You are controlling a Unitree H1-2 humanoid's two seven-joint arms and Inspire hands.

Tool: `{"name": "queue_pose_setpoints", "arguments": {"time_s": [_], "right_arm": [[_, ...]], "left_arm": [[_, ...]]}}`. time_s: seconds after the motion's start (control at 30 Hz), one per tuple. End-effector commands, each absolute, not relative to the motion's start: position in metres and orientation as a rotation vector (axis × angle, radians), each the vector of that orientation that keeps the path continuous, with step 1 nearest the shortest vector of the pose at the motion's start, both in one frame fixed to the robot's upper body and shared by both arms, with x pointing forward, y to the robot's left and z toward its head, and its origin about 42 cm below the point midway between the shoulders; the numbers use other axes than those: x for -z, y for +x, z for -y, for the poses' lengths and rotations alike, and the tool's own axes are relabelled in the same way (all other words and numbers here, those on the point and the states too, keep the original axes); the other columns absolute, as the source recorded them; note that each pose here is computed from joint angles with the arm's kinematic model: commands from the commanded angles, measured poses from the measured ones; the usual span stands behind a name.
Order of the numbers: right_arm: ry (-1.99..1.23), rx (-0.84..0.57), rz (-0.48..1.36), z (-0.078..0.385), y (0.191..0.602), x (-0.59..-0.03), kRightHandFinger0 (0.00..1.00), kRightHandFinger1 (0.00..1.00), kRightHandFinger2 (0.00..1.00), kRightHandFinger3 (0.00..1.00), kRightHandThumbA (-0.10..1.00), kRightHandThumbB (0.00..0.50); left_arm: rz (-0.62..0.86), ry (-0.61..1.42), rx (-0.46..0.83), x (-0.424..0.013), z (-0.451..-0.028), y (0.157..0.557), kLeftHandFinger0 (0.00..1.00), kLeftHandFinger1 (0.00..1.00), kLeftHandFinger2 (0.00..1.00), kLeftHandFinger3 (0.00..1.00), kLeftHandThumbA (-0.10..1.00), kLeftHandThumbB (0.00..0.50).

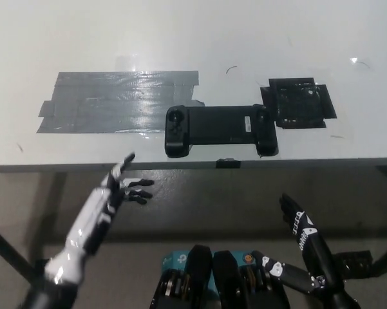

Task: A controller is being placed at the center of the desk near the left hand and the robot uses its left hand's index finger to press a button at the left area of the controller

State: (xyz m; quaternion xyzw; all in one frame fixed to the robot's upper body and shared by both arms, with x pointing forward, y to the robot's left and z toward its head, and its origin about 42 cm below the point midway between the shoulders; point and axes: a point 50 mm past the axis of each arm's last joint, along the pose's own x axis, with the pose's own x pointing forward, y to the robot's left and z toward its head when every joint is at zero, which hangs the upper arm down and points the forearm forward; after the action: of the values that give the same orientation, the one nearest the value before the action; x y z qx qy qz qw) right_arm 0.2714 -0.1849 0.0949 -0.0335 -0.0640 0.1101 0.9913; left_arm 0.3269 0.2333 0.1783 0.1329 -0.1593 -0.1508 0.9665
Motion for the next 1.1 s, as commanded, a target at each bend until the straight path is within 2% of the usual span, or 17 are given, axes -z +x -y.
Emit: {"name": "queue_pose_setpoints", "arguments": {"time_s": [0.0,0.1,0.17,0.27,0.33,0.43,0.5,0.7,0.83,1.07], "right_arm": [[-0.073,-0.232,0.235,0.185,0.279,-0.116,1.0,1.0,1.0,1.0,0.83,0.231],[-0.07,-0.234,0.235,0.184,0.281,-0.118,1.0,1.0,1.0,1.0,0.82,0.234],[-0.072,-0.233,0.235,0.184,0.283,-0.119,1.0,1.0,1.0,1.0,0.81,0.238],[-0.079,-0.234,0.242,0.184,0.284,-0.119,1.0,1.0,1.0,1.0,0.81,0.236],[-0.079,-0.234,0.244,0.184,0.285,-0.119,1.0,1.0,1.0,1.0,0.8,0.233],[-0.082,-0.235,0.252,0.185,0.286,-0.121,1.0,1.0,1.0,1.0,0.79,0.228],[-0.083,-0.234,0.25,0.185,0.286,-0.122,1.0,1.0,1.0,1.0,0.78,0.231],[-0.089,-0.238,0.255,0.186,0.288,-0.126,1.0,1.0,1.0,1.0,0.77,0.237],[-0.089,-0.24,0.256,0.186,0.289,-0.128,1.0,1.0,1.0,1.0,0.76,0.237],[-0.101,-0.247,0.258,0.185,0.291,-0.129,1.0,1.0,1.0,1.0,0.75,0.222]], "left_arm": [[0.065,-0.069,0.702,-0.234,-0.244,0.383,0.0,0.0,0.1,1.0,1.0,0.356],[-0.024,-0.122,0.762,-0.25,-0.259,0.418,0.03,0.0,0.1,1.0,1.0,0.381],[-0.056,-0.123,0.771,-0.258,-0.265,0.436,0.0,0.0,0.15,1.0,1.0,0.401],[-0.094,-0.105,0.791,-0.269,-0.27,0.462,0.0,0.03,0.27,1.0,1.0,0.408],[-0.125,-0.09,0.798,-0.274,-0.27,0.476,0.0,0.04,0.31,1.0,1.0,0.429],[-0.176,-0.068,0.814,-0.277,-0.267,0.492,0.0,0.0,0.24,1.0,1.0,0.438],[-0.207,-0.051,0.821,-0.277,-0.264,0.5,0.0,0.0,0.22,1.0,1.0,0.426],[-0.26,0.004,0.848,-0.279,-0.255,0.511,0.0,0.0,0.25,1.0,1.0,0.399],[-0.305,0.032,0.877,-0.276,-0.251,0.514,0.0,0.0,0.24,1.0,1.0,0.416],[-0.369,0.106,0.978,-0.27,-0.245,0.51,0.0,0.0,0.25,1.0,1.0,0.402]]}}
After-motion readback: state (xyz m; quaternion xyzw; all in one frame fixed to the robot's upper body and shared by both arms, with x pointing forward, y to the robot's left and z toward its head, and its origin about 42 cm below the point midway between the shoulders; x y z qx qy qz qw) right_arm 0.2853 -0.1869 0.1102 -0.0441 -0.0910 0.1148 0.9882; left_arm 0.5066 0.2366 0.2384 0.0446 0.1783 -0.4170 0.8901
